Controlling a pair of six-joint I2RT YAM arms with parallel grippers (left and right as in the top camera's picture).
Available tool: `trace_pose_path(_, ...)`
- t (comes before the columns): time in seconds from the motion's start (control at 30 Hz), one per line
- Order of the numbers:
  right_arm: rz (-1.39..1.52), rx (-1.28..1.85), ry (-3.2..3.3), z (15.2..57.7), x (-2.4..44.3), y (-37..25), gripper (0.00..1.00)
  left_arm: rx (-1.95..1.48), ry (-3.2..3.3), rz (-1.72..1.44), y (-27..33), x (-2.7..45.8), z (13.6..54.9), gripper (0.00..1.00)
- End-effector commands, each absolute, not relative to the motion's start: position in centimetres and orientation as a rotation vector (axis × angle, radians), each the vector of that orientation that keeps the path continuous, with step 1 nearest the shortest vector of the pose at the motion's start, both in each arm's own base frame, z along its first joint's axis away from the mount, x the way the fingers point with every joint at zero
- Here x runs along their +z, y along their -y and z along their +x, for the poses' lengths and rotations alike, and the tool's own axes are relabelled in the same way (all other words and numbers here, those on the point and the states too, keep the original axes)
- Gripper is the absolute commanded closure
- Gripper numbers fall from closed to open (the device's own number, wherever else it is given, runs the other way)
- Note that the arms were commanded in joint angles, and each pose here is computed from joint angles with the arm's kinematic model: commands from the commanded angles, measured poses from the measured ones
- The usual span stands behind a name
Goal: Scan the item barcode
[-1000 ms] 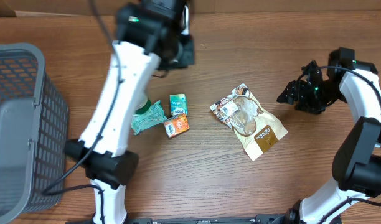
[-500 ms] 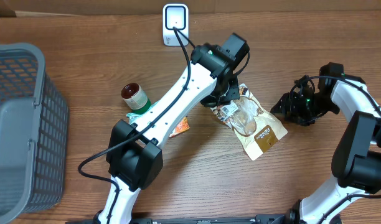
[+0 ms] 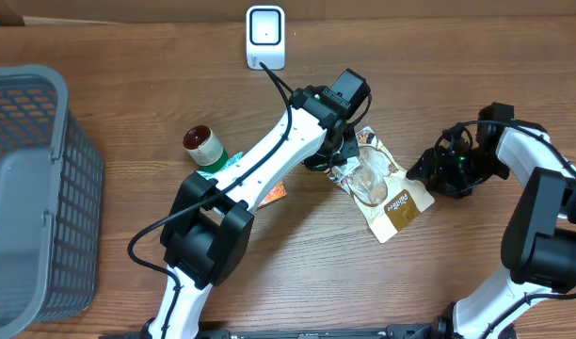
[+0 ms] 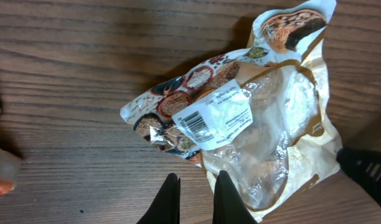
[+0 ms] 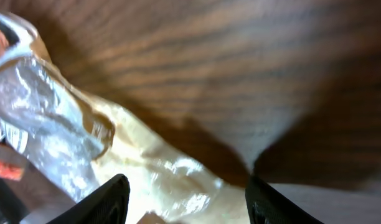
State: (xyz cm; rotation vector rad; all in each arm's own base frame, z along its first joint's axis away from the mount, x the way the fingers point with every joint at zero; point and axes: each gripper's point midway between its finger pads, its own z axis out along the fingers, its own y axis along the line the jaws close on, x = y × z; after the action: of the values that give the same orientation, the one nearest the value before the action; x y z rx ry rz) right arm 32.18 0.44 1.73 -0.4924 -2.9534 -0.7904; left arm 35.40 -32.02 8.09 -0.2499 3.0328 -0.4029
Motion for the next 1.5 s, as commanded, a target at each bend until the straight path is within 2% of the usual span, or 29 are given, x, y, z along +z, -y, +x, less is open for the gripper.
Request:
trace_pose_path(0.0,-0.497,-0.841,2.891,31.5,1.9,-1.9,0.40,-0.379,-3.036,-0.167,31.7,7.6,35.5,0.96)
trace_pose_path(0.23,-0.403,-0.913,2.794,30.0,2.8,-5.7,0.46,-0.442,-3.054,0.113,32.4,7.7,34.7,0.96)
trace_pose_path(0.5,-0.290,-0.976,2.820,30.8,3.2,-8.0,0.48,-0.426,-3.080,0.194,32.0,7.5,33.9,0.96)
trace_pose_path(0.73,-0.201,-0.990,3.051,36.4,6.2,-5.8,0.46,-0.342,-3.106,-0.124,31.0,5.8,33.7,0.96)
trace_pose_path(0.9,-0.139,-0.805,3.221,38.8,4.0,-4.3,0.44,-0.252,-3.058,-0.329,30.0,5.5,34.6,0.96)
trace_pose_path(1.1,-0.108,-0.780,3.180,37.3,1.6,-5.1,0.47,-0.266,-3.040,-0.366,30.2,5.5,34.9,0.95)
trace_pose_path(1.47,-0.207,-0.838,2.865,30.8,2.3,-6.8,0.48,-0.227,-3.047,-0.200,28.2,5.5,36.1,0.96)
